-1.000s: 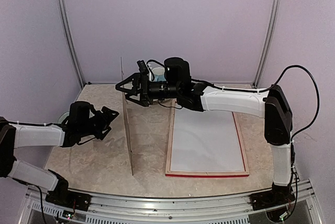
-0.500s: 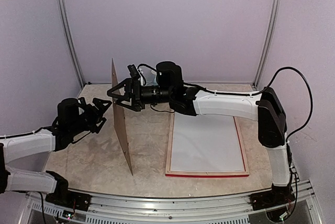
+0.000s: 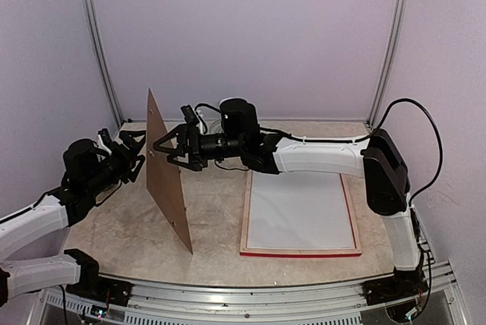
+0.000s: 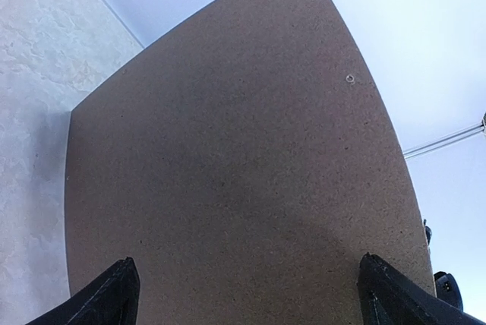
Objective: Put the photo into the frame
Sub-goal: Turn over the backboard.
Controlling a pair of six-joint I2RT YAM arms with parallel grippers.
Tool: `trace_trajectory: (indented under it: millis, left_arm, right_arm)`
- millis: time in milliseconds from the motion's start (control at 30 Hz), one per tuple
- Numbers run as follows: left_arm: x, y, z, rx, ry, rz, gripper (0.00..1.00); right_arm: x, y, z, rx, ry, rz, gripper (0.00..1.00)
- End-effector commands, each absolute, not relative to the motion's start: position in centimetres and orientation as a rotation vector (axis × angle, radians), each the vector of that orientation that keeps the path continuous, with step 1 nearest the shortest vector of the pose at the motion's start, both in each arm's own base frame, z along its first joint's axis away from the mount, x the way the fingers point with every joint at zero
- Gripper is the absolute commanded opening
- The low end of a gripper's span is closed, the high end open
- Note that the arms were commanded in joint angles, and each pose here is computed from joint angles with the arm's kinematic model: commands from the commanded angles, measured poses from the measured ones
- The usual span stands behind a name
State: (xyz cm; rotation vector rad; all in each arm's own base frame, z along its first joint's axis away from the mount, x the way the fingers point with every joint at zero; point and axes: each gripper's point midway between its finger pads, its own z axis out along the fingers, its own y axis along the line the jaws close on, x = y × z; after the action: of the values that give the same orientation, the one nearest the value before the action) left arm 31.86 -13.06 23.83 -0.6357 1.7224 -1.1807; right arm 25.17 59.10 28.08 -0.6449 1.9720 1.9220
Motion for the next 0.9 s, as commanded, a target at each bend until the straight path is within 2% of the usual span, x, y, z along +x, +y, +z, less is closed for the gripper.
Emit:
trace_trajectory:
  millis: [0,267,433,633,867]
  left_arm:
    - [31.8,-12.7,25.2,-0.616,1.699,-1.170,0.99]
    - [31.5,-12.4,27.1,-0.592,1.660,-1.164,0.99]
    - [31.4,-12.3,27.7,-0.576,1.649,-1.162,0.99]
    - [31.1,-11.6,27.2,-0.587,1.655,-1.134,0.99]
    - [31.2,-11.6,27.0,-0.584,1.658,-1.138,0.99]
  right_arm:
    - [24.5,59.9,27.3,-0.671,1.968,1.955,0.99]
    - [24.6,60.3,25.8,-0.662,2.003,1.954,0.99]
    - [25.0,60.7,22.8,-0.656,2.061,1.922,0.99]
    - [27.1,57.8,19.5,-0.489,2.098,1.905,0.99]
    - [27.9,57.7,17.0,-0.464,2.221,1.817,0.99]
